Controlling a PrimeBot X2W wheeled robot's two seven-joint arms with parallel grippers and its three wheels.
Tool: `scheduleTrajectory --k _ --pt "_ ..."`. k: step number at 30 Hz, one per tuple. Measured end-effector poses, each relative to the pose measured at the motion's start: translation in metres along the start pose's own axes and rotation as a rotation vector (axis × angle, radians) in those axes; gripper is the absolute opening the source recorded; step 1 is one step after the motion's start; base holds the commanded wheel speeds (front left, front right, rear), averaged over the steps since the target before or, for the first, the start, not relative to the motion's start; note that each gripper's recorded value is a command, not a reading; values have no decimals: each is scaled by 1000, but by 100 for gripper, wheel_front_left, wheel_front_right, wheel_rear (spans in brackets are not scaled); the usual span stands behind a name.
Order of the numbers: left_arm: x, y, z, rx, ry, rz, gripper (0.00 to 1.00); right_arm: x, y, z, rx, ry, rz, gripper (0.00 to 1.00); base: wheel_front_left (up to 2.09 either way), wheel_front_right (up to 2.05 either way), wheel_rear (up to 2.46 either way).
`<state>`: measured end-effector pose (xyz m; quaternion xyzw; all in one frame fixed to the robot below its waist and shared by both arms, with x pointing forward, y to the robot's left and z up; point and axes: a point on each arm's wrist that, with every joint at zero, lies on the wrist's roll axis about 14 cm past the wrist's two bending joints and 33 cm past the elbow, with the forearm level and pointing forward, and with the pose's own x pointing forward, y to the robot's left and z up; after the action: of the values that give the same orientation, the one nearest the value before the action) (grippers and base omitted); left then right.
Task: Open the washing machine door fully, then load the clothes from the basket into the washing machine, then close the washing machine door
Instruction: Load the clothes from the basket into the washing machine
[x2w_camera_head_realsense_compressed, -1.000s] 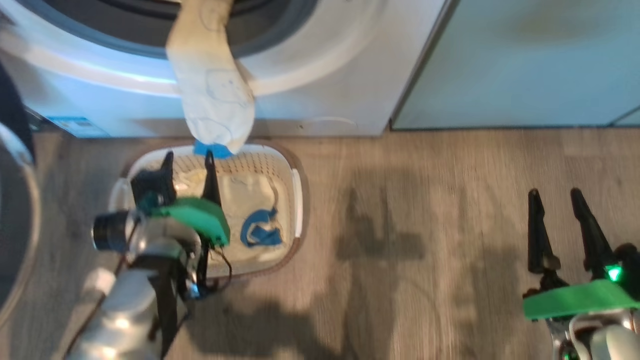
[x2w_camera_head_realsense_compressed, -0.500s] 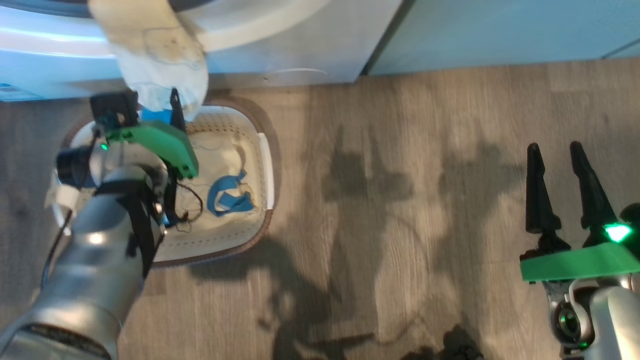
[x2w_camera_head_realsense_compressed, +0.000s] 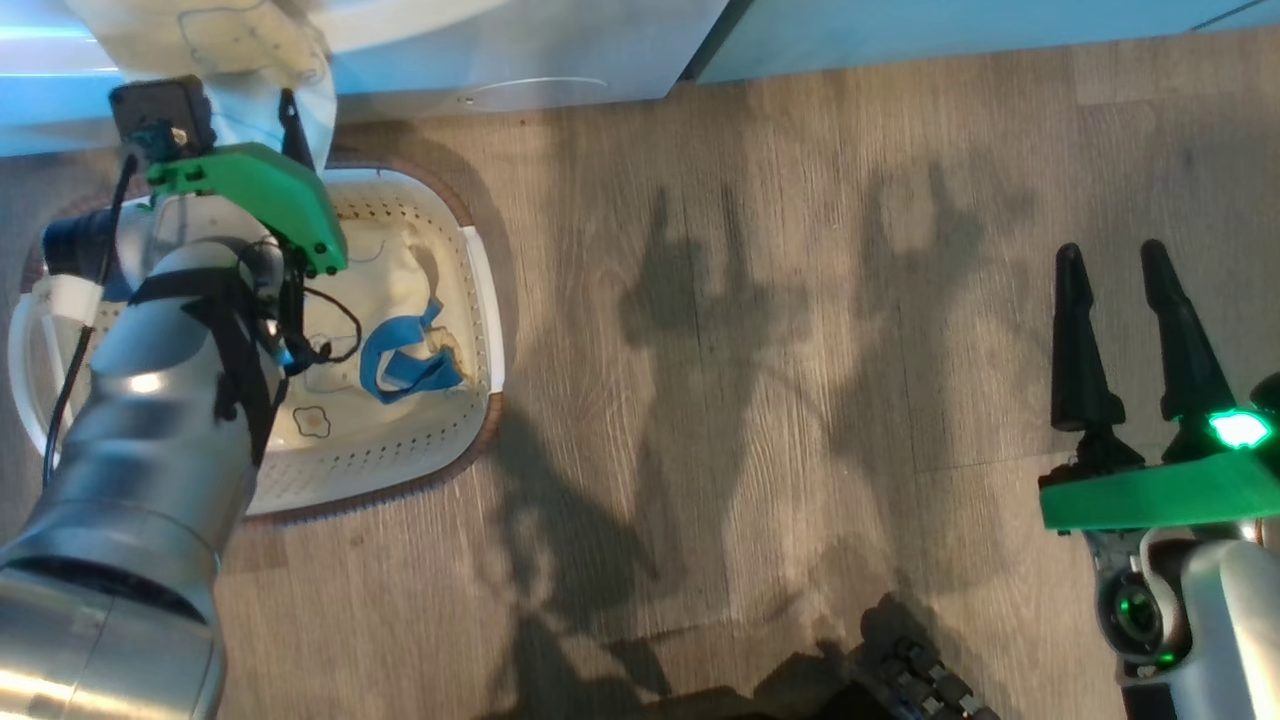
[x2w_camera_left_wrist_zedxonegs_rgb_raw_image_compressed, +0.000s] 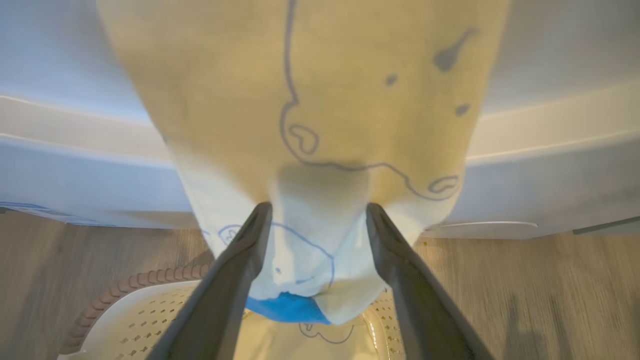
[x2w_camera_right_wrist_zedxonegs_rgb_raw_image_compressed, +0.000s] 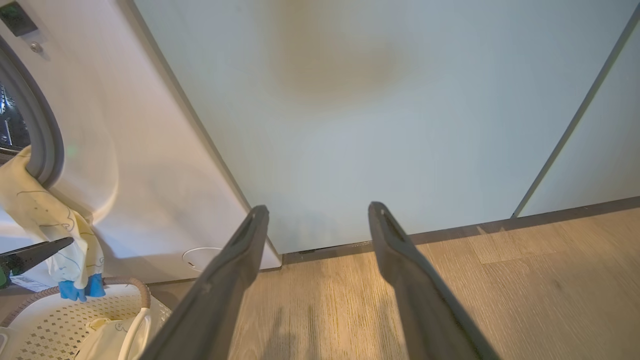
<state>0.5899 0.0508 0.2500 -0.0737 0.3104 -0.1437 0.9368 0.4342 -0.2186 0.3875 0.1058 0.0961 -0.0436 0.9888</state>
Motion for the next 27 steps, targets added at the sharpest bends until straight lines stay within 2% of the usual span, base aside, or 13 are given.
scheduleTrajectory --k 2,3,4,5,6,16,27 --pt "1 2 -1 1 6 7 100 1 0 1 3 -2 0 100 0 0 0" --pt "1 3 -1 2 9 12 62 1 0 1 3 -3 0 100 0 0 0" --pt "1 4 -2 3 13 14 36 1 0 1 3 -3 1 100 0 0 0" --pt "1 5 -3 4 19 19 15 1 1 1 3 -3 2 100 0 0 0" --pt "2 5 -4 4 23 22 0 1 1 1 3 -3 2 100 0 0 0" --pt "1 5 -4 11 43 19 0 1 1 3 12 -8 2 100 0 0 0" --pt "-22 5 10 33 41 -5 0 7 14 11 26 -40 37 100 0 0 0"
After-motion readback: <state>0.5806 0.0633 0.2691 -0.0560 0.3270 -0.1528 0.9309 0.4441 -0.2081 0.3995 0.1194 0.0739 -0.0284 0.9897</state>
